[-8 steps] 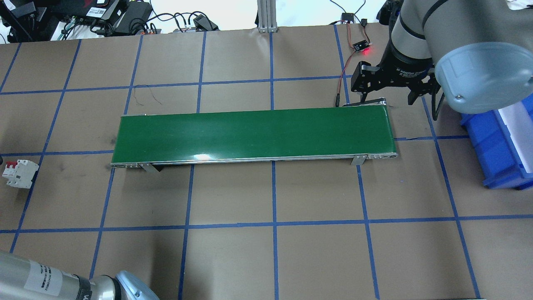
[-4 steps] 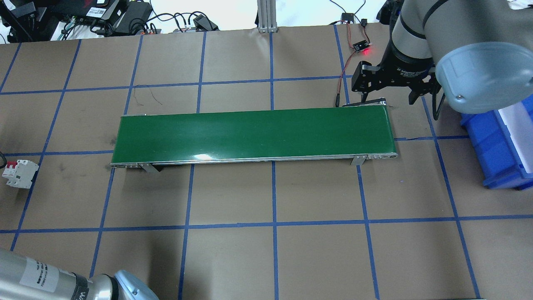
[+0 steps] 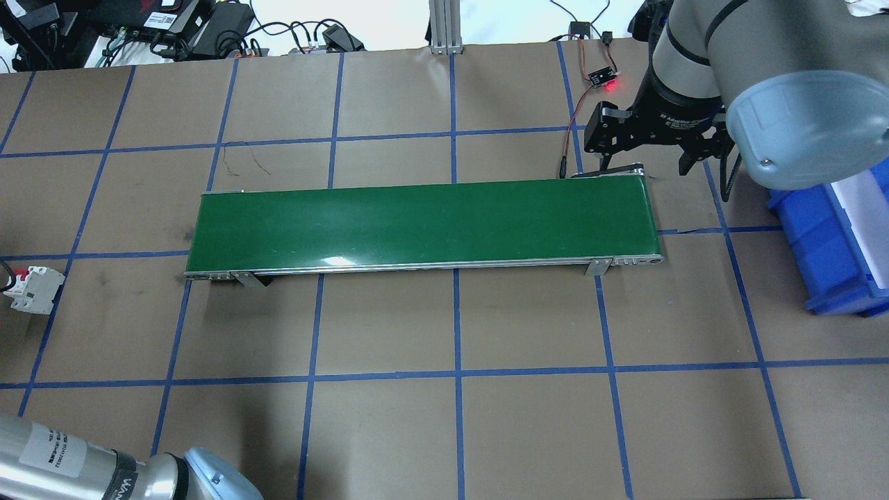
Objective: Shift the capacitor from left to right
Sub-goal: 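Grasp the brown capacitor off the table with the left gripper, then lift the brown capacitor with the left gripper, then carry the capacitor with the left gripper over the conveyor's near end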
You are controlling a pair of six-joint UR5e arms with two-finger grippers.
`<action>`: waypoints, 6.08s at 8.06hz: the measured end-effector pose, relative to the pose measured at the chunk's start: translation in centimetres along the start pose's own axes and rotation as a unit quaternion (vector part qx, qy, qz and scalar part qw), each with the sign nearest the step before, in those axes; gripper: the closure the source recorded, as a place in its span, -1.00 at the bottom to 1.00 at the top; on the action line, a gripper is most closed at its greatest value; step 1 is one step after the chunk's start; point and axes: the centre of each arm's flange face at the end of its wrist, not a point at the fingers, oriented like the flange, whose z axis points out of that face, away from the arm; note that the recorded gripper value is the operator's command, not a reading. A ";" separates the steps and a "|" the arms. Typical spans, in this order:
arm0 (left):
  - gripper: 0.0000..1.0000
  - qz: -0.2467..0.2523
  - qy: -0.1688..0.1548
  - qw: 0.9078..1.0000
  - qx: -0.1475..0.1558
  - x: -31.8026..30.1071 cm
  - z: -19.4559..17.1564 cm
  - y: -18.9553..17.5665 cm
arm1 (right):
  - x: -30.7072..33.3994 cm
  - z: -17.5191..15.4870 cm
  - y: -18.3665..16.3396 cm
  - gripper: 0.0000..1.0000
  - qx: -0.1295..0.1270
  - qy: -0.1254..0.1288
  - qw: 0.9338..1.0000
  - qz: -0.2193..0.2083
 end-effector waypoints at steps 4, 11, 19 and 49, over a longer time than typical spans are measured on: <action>-0.95 -0.018 0.004 1.000 -0.003 -1.0 1.0 1.6 | -0.1 0.0 0.0 -1.00 -0.001 -0.003 1.000 0.002; -0.96 0.005 0.011 1.000 0.023 -1.8 1.6 0.5 | -0.1 0.0 0.0 -1.00 -0.001 -0.003 1.000 0.002; -0.68 0.010 0.041 0.997 0.062 -0.4 2.5 -1.2 | 0.0 0.0 0.0 -1.00 -0.001 -0.002 1.000 0.002; 1.00 -0.025 0.041 0.999 0.006 17.0 -18.4 -14.0 | 0.0 0.0 0.0 -1.00 -0.001 -0.001 1.000 0.002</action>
